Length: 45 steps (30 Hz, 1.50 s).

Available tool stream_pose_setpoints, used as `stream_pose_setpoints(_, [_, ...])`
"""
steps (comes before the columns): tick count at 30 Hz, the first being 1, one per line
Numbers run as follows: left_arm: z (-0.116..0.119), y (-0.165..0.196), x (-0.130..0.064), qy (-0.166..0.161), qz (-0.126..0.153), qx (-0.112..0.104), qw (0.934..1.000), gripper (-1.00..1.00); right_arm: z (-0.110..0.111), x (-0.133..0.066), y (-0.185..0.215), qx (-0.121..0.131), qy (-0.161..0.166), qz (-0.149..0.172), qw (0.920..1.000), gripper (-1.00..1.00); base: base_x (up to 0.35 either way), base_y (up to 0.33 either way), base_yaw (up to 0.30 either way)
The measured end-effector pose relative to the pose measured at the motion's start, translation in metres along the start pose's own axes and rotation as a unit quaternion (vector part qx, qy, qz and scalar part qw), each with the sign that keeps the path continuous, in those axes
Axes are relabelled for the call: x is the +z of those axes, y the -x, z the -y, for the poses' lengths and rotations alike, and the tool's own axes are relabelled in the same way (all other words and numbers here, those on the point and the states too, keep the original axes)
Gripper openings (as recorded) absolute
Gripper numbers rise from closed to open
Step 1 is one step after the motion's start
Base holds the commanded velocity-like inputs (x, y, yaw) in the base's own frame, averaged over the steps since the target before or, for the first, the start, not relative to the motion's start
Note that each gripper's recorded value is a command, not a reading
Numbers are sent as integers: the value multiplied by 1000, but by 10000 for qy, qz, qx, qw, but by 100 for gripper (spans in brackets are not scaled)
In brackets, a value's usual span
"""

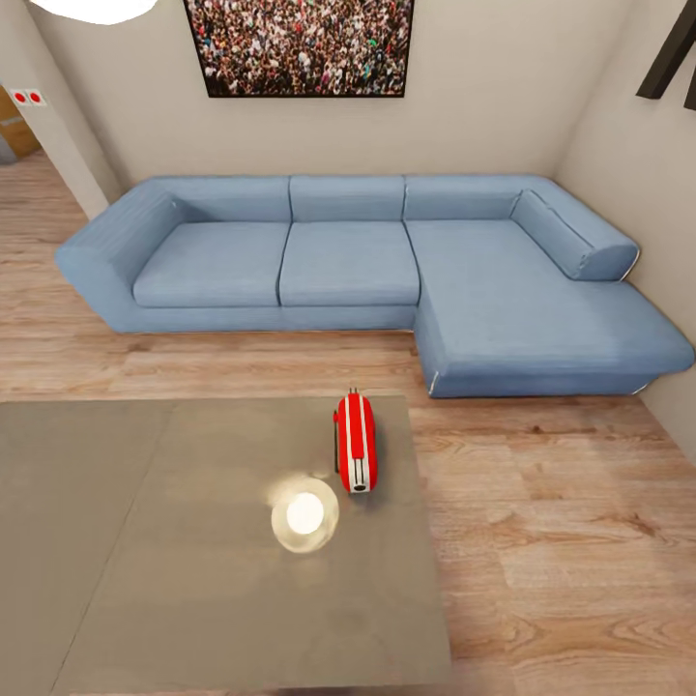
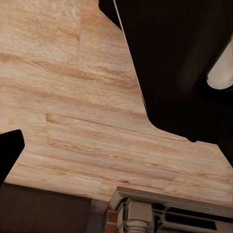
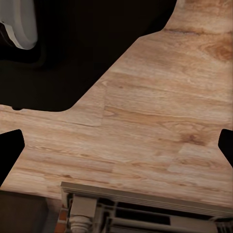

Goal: Turn on the radio receiver that's on the table in the living room.

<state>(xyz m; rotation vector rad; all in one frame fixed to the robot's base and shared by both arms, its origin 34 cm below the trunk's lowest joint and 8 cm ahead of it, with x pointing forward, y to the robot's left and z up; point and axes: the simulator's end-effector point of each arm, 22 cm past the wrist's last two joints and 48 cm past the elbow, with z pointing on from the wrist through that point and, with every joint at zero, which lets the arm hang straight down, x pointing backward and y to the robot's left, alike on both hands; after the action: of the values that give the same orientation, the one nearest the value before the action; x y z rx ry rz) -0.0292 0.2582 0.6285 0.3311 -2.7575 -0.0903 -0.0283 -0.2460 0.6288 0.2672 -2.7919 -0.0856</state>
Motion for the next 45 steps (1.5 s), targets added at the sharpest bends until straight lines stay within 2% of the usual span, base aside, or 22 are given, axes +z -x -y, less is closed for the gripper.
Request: stream_pose_setpoints(45, [-6, -22, -1, 72, -292, 6, 9995, 100, -5, -2, -23, 2, 61, -298, 9995, 100, 0, 0, 0])
